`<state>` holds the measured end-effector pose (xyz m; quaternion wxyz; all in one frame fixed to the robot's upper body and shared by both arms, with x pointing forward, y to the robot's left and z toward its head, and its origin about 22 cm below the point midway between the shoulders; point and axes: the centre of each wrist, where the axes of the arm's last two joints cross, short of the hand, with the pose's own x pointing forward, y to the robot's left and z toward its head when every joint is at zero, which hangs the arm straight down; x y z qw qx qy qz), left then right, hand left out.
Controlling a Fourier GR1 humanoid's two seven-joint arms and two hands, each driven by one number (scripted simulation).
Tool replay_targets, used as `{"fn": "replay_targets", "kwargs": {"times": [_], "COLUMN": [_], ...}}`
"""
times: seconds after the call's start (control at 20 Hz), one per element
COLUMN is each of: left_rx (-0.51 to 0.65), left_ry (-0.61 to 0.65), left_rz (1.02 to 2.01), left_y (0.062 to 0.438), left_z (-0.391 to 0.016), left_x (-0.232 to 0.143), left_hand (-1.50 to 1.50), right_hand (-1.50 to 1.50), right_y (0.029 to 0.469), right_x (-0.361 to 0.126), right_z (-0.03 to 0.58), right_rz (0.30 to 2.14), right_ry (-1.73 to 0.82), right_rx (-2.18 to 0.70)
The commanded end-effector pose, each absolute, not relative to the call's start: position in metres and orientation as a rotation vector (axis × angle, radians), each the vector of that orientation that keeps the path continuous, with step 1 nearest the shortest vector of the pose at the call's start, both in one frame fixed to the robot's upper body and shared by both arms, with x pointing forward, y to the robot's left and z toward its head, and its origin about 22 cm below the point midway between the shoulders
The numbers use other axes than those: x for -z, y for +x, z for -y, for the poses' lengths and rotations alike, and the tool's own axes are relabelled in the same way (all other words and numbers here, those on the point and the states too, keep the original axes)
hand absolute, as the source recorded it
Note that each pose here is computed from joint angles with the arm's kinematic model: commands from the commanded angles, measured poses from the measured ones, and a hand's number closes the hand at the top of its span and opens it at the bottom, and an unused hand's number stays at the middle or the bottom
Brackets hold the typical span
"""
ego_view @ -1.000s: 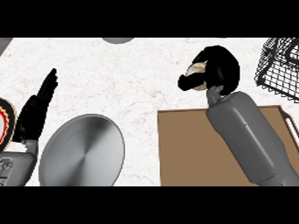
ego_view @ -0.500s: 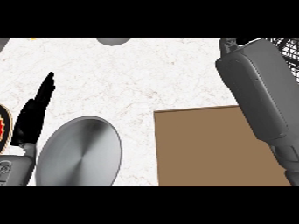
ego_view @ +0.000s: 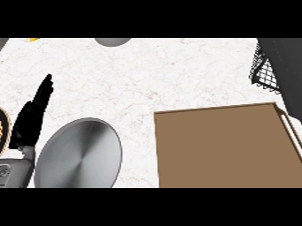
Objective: Pick the cupcake from the tray and place it in the tiered basket
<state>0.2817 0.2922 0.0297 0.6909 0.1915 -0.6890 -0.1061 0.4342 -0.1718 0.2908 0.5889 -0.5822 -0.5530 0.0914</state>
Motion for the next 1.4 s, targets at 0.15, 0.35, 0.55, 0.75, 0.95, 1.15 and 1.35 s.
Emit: {"fn": "replay_targets", "kwargs": {"times": [0.15, 0.35, 0.55, 0.75, 0.95, 1.15, 1.35], "left_rx": [0.239, 0.252, 0.239, 0.252, 0.248, 0.236, 0.237], "left_ry": [0.429, 0.431, 0.433, 0.414, 0.429, 0.412, 0.424], "left_rz": [1.541, 1.539, 1.546, 1.552, 1.543, 1.55, 1.543], "left_y": [0.278, 0.277, 0.28, 0.297, 0.292, 0.28, 0.276], "left_z": [-0.294, -0.303, -0.297, -0.275, -0.292, -0.282, -0.291], "left_x": [-0.029, -0.026, -0.028, -0.029, -0.034, -0.03, -0.04], "left_hand": [0.0, 0.0, 0.0, 0.0, 0.0, 0.0, 0.0], "right_hand": [1.5, 1.5, 1.5, 1.5, 1.5, 1.5, 1.5], "right_y": [0.448, 0.449, 0.454, 0.453, 0.452, 0.447, 0.443], "right_x": [-0.281, -0.27, -0.276, -0.261, -0.265, -0.259, -0.238], "right_z": [0.224, 0.259, 0.286, 0.317, 0.332, 0.352, 0.37], "right_rz": [1.242, 1.131, 0.921, 0.899, 0.912, 0.943, 0.985], "right_ry": [-1.388, -1.55, -1.735, -1.752, -1.728, -1.641, -1.522], "right_rx": [-0.303, -0.369, -0.439, -0.455, -0.495, -0.523, -0.492]}}
